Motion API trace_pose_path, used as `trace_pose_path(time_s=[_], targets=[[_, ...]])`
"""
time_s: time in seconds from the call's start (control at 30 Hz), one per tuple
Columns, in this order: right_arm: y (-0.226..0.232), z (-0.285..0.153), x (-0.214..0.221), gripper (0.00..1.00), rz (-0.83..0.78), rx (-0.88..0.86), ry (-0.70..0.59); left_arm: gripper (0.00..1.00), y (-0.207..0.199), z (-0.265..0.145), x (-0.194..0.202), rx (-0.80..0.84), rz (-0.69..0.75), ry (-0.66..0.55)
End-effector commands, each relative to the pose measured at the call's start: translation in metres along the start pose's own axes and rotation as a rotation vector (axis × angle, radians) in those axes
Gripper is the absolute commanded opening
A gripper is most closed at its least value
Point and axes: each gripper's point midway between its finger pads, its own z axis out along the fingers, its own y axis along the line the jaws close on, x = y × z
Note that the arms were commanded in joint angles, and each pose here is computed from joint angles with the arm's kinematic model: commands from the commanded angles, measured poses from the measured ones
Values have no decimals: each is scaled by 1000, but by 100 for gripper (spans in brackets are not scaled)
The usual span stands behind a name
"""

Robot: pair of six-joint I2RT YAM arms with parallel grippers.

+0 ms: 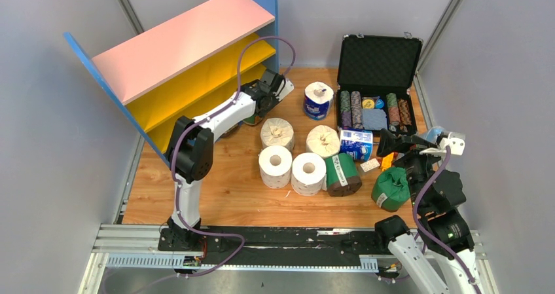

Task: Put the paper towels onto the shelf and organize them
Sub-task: Place the paper towel on the shelf.

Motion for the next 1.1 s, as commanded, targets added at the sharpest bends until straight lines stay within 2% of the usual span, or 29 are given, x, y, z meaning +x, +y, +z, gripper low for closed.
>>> trace_pose_path(time_s=[0.0, 0.13, 0.3, 0.5, 0.73, 0.9, 1.07], targets=[[4, 4, -5, 100, 12, -8, -20, 33, 29, 6, -4, -115, -5, -30], [4, 4, -6, 100, 13, -11, -20, 44, 39, 0, -7, -162, -18, -38], [5, 4, -6, 100, 15, -16, -20, 64, 54, -21, -16, -209, -45, -72], [6, 2, -7, 100, 19, -22, -26, 74, 59, -50, -29, -223, -44, -115], [6, 0, -9, 100, 24, -27, -34, 84, 43, -81, -49, -198, -43, -181], [6, -1, -9, 100, 24, -31, -36, 83, 26, -91, -61, -131, -55, -231], [5, -3, -11, 100, 30, -32, -46, 56, -2, -72, -57, -29, -69, -215]])
